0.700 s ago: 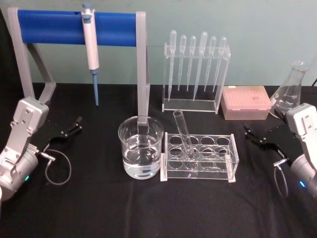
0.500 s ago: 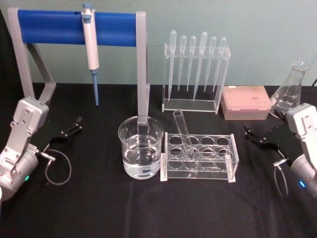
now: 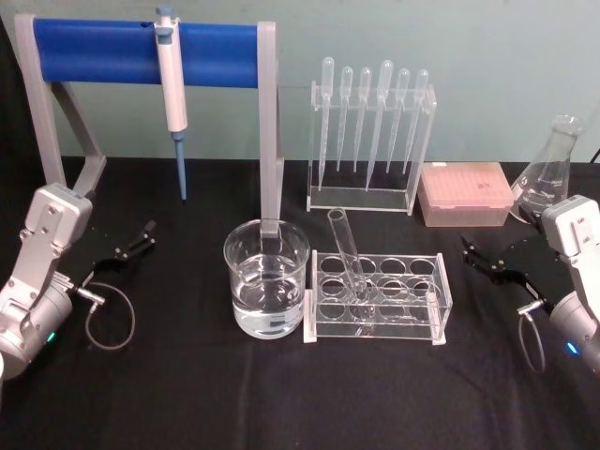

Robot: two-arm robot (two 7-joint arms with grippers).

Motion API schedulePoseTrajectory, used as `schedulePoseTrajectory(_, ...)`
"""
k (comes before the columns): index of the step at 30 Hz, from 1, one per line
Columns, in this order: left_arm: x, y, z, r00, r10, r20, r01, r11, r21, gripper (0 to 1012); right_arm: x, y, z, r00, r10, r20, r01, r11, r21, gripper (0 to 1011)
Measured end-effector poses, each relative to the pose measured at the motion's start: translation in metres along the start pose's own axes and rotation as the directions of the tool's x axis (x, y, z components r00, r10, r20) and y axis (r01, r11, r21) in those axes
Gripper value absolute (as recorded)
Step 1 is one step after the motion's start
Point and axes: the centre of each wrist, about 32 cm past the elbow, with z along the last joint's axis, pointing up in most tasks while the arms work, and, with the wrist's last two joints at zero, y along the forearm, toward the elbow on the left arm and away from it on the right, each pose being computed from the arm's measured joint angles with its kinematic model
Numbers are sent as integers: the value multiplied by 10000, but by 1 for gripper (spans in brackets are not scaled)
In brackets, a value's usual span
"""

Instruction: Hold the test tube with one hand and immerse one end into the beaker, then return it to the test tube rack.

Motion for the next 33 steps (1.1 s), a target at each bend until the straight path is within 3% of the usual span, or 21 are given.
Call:
schedulePoseTrajectory(8, 0, 0, 0, 10000, 1, 0, -1, 10000, 0, 1000, 0, 0, 0, 10000, 0, 0, 0, 10000, 0, 1002)
schedulePoseTrajectory(10, 0, 0, 0, 10000, 1, -1, -1, 10000, -1, 1000, 5, -63, 35, 10000, 18, 53, -19, 9999, 104, 1002)
schedulePoseTrajectory(16, 0, 0, 0, 10000, 0, 0, 0, 10000, 0, 1000, -31, -387, 240, 9993, 149, 357, -164, 9990, 415, 1002)
schedulePoseTrajectory(20, 0, 0, 0, 10000, 0, 0, 0, 10000, -1, 1000, -71, -587, 444, 9957, 915, 133, -923, 9927, 778, 1002)
schedulePoseTrajectory(23, 0, 0, 0, 10000, 1, 0, -1, 10000, -1, 1000, -99, -605, 548, 9852, 1713, -102, -1696, 9807, 974, 1002)
schedulePoseTrajectory(24, 0, 0, 0, 10000, 0, 0, 0, 10000, -1, 1000, -127, -582, 610, 9734, 2278, -240, -2241, 9688, 1062, 1002)
schedulePoseTrajectory(27, 0, 0, 0, 10000, 0, 0, 0, 10000, 0, 1000, -171, -509, 689, 9504, 3084, -392, -3022, 9461, 1167, 1002)
schedulePoseTrajectory(30, 0, 0, 0, 10000, 0, 0, 0, 10000, -1, 1000, -256, -337, 785, 9157, 3990, -470, -3913, 9123, 1210, 1002)
schedulePoseTrajectory(33, 0, 0, 0, 10000, 0, -1, 0, 10000, -1, 1000, -299, -243, 827, 9011, 4315, -433, -4242, 8977, 1188, 1002)
